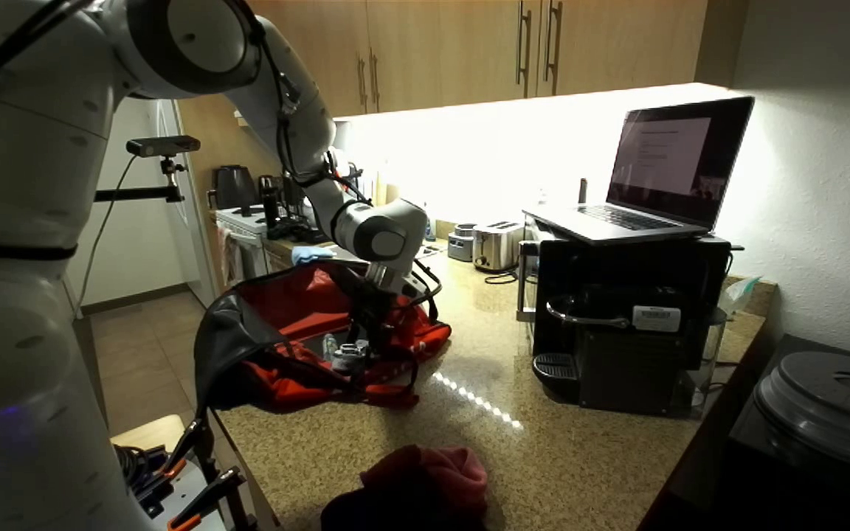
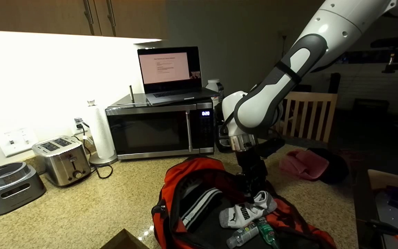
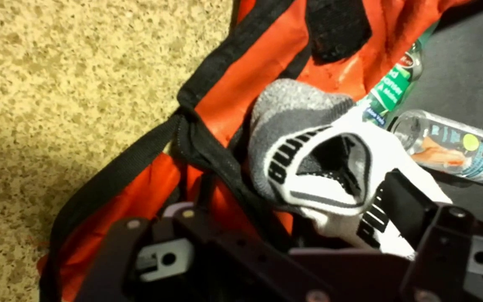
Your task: Remove the sock from the bag
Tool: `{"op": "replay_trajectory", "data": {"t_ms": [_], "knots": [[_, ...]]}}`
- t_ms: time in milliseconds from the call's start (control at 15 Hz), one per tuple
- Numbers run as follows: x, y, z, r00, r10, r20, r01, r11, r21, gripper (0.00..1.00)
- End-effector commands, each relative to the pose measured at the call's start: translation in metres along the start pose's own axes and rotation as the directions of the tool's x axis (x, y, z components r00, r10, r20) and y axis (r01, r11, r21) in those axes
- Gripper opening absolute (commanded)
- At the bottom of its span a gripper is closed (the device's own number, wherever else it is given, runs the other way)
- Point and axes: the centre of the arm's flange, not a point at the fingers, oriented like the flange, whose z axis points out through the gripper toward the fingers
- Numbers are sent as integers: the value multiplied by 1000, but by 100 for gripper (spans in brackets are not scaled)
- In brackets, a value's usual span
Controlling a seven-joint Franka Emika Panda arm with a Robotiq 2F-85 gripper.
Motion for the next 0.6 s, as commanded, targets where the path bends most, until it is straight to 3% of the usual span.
{"op": "replay_trajectory", "data": {"t_ms": [0, 533], "knots": [[-15, -12, -12, 999, 44, 20, -44, 999, -3, 100], [-40, -42, -44, 997, 59, 46, -58, 998, -15, 100]]}}
